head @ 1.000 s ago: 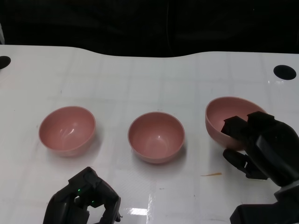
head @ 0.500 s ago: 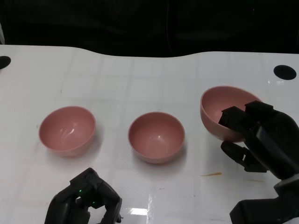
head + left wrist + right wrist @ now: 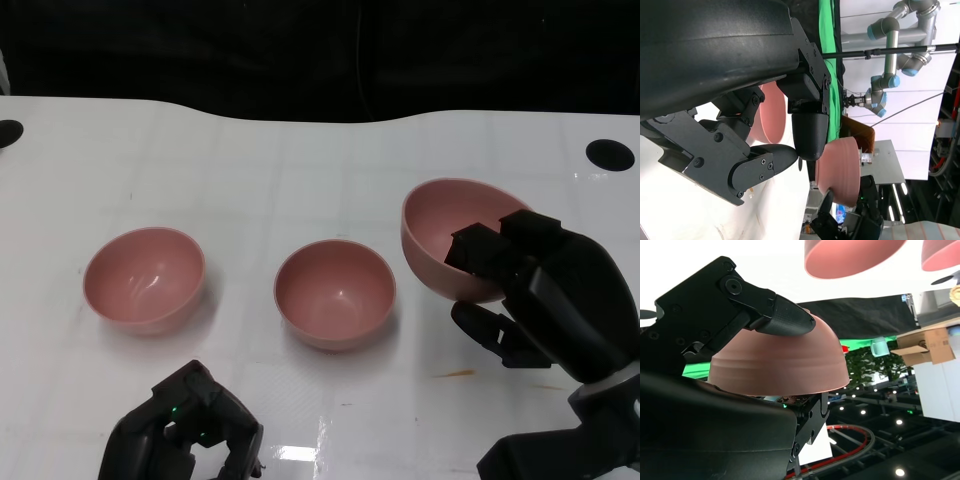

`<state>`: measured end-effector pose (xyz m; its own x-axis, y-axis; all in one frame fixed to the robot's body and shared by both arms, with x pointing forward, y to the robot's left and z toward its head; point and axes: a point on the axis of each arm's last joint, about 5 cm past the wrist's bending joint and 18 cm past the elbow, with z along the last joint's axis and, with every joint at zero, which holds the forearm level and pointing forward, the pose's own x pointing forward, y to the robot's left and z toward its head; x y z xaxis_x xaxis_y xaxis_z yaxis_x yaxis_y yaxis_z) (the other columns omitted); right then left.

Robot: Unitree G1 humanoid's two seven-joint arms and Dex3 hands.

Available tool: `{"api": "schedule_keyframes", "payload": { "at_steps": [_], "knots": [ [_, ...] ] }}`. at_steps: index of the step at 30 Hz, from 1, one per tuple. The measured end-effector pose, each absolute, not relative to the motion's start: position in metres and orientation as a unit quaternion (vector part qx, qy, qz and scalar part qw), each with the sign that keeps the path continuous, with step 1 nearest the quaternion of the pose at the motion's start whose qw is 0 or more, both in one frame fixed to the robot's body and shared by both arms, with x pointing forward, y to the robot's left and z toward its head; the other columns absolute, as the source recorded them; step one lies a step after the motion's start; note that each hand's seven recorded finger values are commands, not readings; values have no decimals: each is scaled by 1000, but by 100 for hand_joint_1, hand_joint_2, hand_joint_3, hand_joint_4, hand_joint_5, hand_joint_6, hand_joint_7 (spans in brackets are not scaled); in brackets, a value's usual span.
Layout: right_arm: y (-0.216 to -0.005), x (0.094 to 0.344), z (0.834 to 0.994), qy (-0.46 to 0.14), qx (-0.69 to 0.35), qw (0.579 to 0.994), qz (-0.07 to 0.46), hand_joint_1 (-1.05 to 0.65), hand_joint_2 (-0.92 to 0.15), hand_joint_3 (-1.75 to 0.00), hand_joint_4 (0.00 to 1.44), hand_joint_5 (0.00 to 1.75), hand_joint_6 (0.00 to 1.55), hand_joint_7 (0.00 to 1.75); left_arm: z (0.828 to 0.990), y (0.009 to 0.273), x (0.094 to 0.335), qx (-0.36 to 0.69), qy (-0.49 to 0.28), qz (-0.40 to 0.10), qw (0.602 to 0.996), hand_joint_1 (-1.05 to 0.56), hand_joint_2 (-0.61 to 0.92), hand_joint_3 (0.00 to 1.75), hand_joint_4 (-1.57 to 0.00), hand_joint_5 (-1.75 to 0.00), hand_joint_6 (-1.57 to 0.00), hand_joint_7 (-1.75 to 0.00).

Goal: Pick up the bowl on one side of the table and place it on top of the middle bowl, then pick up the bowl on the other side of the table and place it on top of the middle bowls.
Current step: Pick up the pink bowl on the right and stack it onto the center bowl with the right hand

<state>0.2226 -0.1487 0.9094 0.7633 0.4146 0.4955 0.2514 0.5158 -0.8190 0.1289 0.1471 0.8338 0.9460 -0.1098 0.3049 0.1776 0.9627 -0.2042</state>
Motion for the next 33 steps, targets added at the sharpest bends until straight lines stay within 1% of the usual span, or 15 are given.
{"api": "schedule_keyframes", "payload": {
  "at_steps": [2,6,12,18,22,24,30,33],
  "knots": [
    [-147,223,911,-345,-487,801,55,-25,-42,-125,95,175,72,175,834,146,129,-114,-147,-75,980,-20,62,97,-86,-172,-85,-146],
    [-141,225,916,-356,-476,801,63,-24,-39,-124,96,175,72,175,834,145,129,-116,-147,-75,980,-20,64,93,-87,-171,-86,-146],
    [-133,229,923,-380,-460,800,69,-22,-34,-127,98,175,72,175,834,144,129,-116,-147,-75,979,-20,60,101,-87,-171,-86,-145],
    [-119,231,926,-390,-451,799,79,-24,-35,-130,100,175,74,175,834,143,129,-117,-148,-75,979,-19,58,105,-88,-170,-87,-145],
    [-112,232,926,-393,-449,798,84,-22,-34,-132,101,175,75,175,834,142,129,-118,-147,-74,979,-19,57,106,-88,-170,-87,-145],
    [-109,234,926,-394,-447,798,88,-20,-30,-136,102,175,75,175,834,142,129,-117,-147,-73,979,-19,57,106,-88,-169,-87,-145],
    [-98,239,927,-398,-451,792,108,-19,-25,-138,101,175,75,175,834,142,128,-118,-146,-73,979,-19,57,105,-88,-170,-88,-144],
    [-94,241,925,-395,-453,791,115,-19,-23,-138,101,175,76,175,834,141,128,-116,-145,-69,980,-20,57,105,-88,-170,-88,-143]
  ]
}}
